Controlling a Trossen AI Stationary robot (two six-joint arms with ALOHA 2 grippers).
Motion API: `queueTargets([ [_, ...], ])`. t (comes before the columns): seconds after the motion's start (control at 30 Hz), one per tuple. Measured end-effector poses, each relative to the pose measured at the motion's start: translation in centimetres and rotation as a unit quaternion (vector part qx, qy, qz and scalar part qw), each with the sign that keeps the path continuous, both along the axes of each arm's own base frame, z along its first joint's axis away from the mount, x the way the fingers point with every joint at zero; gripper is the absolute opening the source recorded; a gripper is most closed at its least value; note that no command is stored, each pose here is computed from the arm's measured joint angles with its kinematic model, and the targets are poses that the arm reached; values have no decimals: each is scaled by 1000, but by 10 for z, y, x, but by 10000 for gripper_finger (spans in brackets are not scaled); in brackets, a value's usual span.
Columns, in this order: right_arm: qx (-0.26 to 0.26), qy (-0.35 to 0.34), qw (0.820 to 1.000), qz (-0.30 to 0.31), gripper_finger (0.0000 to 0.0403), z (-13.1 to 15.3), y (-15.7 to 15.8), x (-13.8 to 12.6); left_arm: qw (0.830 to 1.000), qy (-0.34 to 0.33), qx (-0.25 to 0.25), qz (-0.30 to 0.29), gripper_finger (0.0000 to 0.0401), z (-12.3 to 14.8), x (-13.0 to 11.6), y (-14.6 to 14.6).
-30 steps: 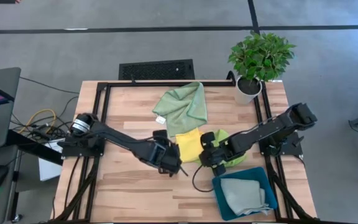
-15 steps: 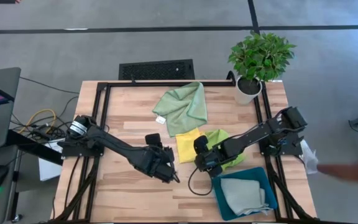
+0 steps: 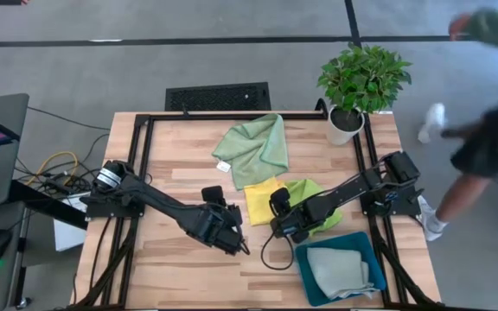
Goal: Fold microfiber towels
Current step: Put the yellow towel in the bin
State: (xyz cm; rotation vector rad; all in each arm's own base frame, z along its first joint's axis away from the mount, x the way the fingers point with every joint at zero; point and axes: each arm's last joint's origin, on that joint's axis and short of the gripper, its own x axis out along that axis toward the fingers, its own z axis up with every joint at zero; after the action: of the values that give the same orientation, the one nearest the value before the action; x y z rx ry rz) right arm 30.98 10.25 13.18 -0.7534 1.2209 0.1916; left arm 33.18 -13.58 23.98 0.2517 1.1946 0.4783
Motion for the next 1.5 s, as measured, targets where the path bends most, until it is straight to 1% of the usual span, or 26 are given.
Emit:
queueTargets([
  [0.17, 7, -5, 1000, -17, 199, 1, -2, 0, 1000, 0, 0, 0, 169, 0, 0, 0],
  [0.37, 6, -3, 1000, -17, 150, 1, -2, 0, 1000, 2, 1, -3, 169, 0, 0, 0],
  [0.63, 6, -3, 1000, -15, 60, 1, -2, 0, 1000, 2, 1, -3, 169, 0, 0, 0],
  [0.77, 4, 1, 1000, -15, 14, 9, -1, 4, 1000, 2, 1, -3, 169, 0, 0, 0],
  [0.83, 4, 2, 1000, -16, 11, 16, 0, 7, 1000, 2, 1, -3, 169, 0, 0, 0],
  [1.0, 4, 0, 1000, -27, 23, 32, 3, 14, 1000, 2, 1, -3, 169, 0, 0, 0],
  [1.2, -33, -3, 999, -31, 7, 49, 6, 18, 1000, 2, 1, -3, 169, 0, 0, 0],
  [1.37, -32, 6, 999, -39, 14, 60, 16, 15, 1000, 13, 6, 1, 169, 0, -2, 1],
  [1.5, -35, 26, 998, -53, 6, 67, 27, 6, 1000, 20, 9, 8, 169, 0, -5, 2],
])
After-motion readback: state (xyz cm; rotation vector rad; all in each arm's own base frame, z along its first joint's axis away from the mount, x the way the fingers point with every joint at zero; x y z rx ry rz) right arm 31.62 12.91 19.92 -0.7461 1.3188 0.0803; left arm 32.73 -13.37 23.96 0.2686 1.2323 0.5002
